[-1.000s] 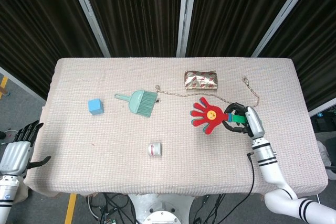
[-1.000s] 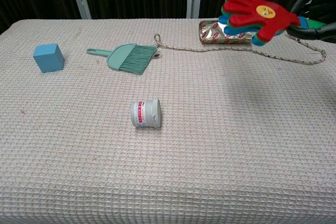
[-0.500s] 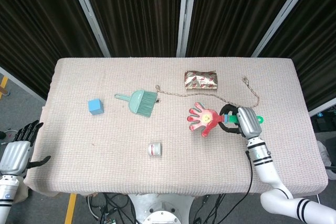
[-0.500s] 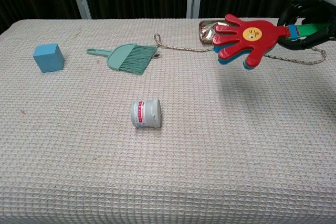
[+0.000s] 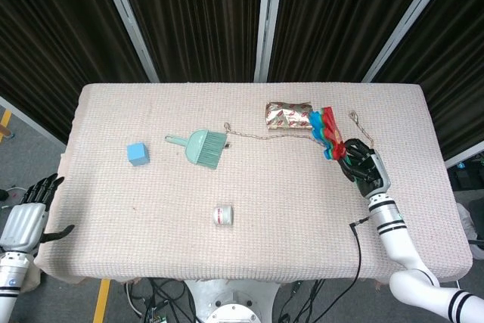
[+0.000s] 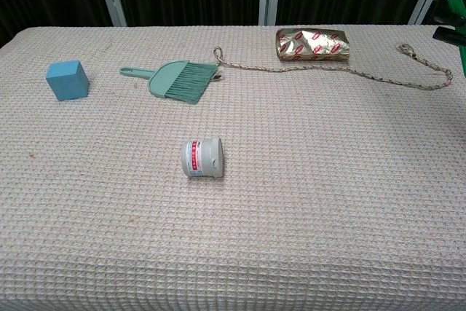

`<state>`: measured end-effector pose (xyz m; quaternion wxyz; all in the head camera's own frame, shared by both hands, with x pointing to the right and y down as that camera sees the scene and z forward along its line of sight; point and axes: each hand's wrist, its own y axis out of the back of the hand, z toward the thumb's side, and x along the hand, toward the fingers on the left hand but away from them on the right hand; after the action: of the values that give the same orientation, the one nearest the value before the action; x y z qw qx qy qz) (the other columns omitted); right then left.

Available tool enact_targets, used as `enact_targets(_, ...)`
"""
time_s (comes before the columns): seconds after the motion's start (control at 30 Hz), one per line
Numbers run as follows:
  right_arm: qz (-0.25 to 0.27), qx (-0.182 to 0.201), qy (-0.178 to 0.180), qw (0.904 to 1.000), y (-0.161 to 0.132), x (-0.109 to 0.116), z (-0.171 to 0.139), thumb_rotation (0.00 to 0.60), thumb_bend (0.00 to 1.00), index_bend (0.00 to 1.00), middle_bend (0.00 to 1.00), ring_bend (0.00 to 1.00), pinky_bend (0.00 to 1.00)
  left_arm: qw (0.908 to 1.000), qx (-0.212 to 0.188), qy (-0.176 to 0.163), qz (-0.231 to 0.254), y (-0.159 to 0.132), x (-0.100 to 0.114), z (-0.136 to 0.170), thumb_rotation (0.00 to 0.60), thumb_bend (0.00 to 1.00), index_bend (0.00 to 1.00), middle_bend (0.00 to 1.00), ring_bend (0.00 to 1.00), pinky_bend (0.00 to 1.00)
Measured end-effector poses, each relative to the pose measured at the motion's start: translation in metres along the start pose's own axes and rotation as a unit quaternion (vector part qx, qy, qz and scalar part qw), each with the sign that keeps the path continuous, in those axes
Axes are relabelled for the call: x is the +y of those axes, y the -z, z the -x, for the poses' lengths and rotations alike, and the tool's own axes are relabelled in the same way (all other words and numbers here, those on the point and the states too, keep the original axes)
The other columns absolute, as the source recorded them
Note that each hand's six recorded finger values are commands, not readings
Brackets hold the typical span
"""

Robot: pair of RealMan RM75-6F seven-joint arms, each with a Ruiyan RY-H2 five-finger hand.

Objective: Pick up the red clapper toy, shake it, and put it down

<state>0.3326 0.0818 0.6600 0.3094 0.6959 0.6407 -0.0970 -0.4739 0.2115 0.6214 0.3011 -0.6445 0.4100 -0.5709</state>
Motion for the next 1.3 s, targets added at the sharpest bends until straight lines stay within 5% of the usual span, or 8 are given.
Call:
enact_targets(0.23,-0.004,-0.017,-0.010,0.9998,0.008,0.008,0.001,0.600,0.56,1.00,0.74,0.82,1.00,1.0000,0.003,0.002,0.000,0.002,-0.001,0.001,0.600,0.16,0.03,0.02,0.00,0.10)
enact_targets(0.43,-0.220,0.007,-0.036,0.9748,0.008,0.003,0.001,0.600,0.56,1.00,0.74,0.82,1.00,1.0000,0.002,0.005,0.001,0.001,-0.003,0.000,0.600,0.16,0.03,0.02,0.00,0.10)
enact_targets(0.53,-0.373,0.021,-0.047,0.9263,0.008,-0.003,0.001,0.600,0.56,1.00,0.74,0.82,1.00,1.0000,0.001,0.005,0.001,0.001,-0.002,0.001,0.600,0.16,0.03,0.02,0.00,0.10)
enact_targets(0.77,-0.642,0.049,-0.048,0.7633,0.008,-0.020,-0.001,0.600,0.56,1.00,0.74,0.82,1.00,1.0000,0.003,0.003,0.001,0.002,0.000,0.001,0.600,0.16,0.03,0.02,0.00,0.10)
enact_targets(0.9,-0.686,0.062,-0.042,0.7241,0.005,-0.028,-0.002,0.600,0.56,1.00,0.74,0.82,1.00,1.0000,0.003,0.004,0.001,0.002,-0.001,0.000,0.600,0.16,0.03,0.02,0.00,0.10)
enact_targets(1.0,-0.678,0.069,-0.041,0.7309,0.002,-0.033,-0.003,0.600,0.56,1.00,0.74,0.82,1.00,1.0000,0.002,0.004,0.001,0.001,-0.001,0.000,0.600,0.16,0.03,0.02,0.00,0.10)
enact_targets(1.1,-0.634,0.072,-0.043,0.7684,-0.002,-0.036,-0.004,0.600,0.56,1.00,0.74,0.82,1.00,1.0000,0.001,0.004,0.000,0.000,0.000,0.000,0.600,0.16,0.03,0.02,0.00,0.10)
enact_targets(1.3,-0.425,0.071,-0.058,0.9005,-0.014,-0.037,-0.009,0.600,0.56,1.00,0.74,0.82,1.00,1.0000,0.000,0.001,-0.001,-0.001,0.002,0.000,0.600,0.16,0.03,0.02,0.00,0.10)
